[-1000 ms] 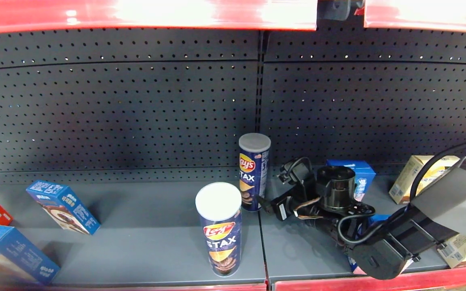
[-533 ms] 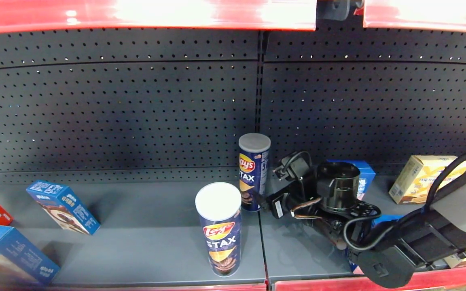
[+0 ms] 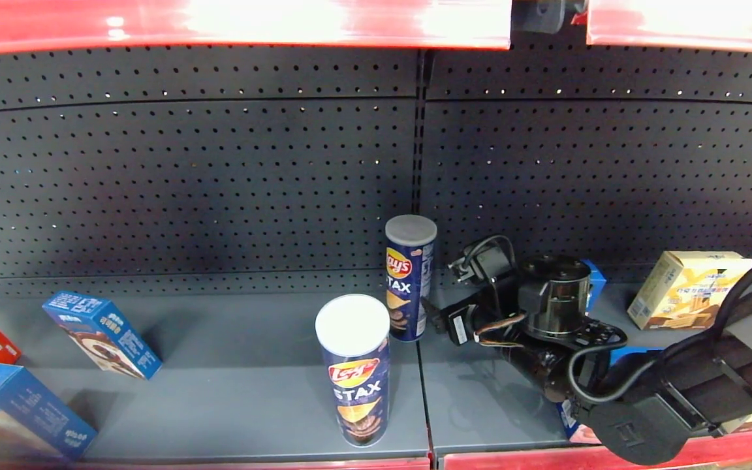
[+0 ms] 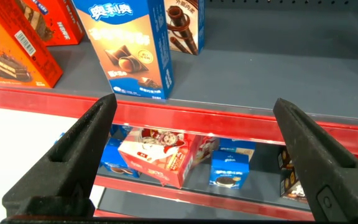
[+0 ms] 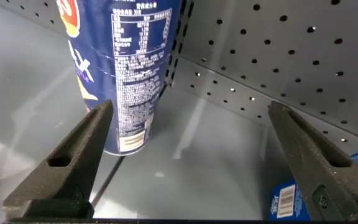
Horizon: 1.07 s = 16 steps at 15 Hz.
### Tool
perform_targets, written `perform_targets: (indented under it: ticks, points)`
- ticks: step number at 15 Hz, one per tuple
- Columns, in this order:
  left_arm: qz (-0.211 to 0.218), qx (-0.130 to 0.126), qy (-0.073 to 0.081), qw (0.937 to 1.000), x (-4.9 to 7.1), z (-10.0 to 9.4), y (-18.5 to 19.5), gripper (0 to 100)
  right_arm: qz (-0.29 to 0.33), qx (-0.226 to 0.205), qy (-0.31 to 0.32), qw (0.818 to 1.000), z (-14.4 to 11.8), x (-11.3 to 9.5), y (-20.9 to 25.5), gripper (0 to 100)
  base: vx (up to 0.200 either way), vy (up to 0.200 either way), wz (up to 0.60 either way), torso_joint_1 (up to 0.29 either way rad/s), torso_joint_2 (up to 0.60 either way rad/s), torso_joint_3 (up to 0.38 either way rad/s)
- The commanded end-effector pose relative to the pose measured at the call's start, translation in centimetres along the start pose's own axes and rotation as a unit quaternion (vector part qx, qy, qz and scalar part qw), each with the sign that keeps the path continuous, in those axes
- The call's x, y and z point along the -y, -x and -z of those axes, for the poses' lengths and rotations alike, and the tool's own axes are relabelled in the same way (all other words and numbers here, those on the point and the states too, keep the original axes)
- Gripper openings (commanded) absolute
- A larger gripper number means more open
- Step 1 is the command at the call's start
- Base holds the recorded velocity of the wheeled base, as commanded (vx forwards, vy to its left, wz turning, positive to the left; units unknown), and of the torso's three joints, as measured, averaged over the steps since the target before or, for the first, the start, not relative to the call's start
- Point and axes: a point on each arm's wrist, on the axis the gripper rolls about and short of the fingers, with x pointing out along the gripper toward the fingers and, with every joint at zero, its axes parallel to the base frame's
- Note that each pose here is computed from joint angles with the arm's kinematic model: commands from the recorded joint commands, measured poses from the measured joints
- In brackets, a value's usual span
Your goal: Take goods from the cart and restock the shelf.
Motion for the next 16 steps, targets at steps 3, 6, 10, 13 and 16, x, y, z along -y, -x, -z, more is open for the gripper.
perform_targets:
  ticks: [3,6,10,13,16]
  points:
    - [0.0,-0.001,0.0,1.0,0.0,0.0,0.0,100,0.014,-0.01,0.003,1.0,0.4,0.0,-0.2,100,0.0,0.0,0.0,0.0,0.0,0.0]
    - [0.0,-0.001,0.001,1.0,0.0,0.0,0.0,100,0.028,-0.019,0.005,0.999,0.7,0.2,-0.3,100,0.0,0.0,0.0,0.0,0.0,0.0]
    - [0.0,0.0,0.0,1.0,0.0,0.0,0.0,100,0.03,-0.031,0.007,0.999,1.5,0.0,-0.9,100,0.0,0.0,0.0,0.0,0.0,0.0]
    - [0.0,-0.001,0.0,1.0,0.0,0.0,0.0,100,0.035,-0.039,0.005,0.999,2.2,-0.3,-1.9,100,0.0,0.0,0.0,0.0,0.0,0.0]
    - [0.0,-0.001,0.001,1.0,0.0,0.0,0.0,100,0.061,-0.048,0.004,0.997,2.9,0.4,-3.1,100,0.0,0.0,0.0,0.0,0.0,0.0]
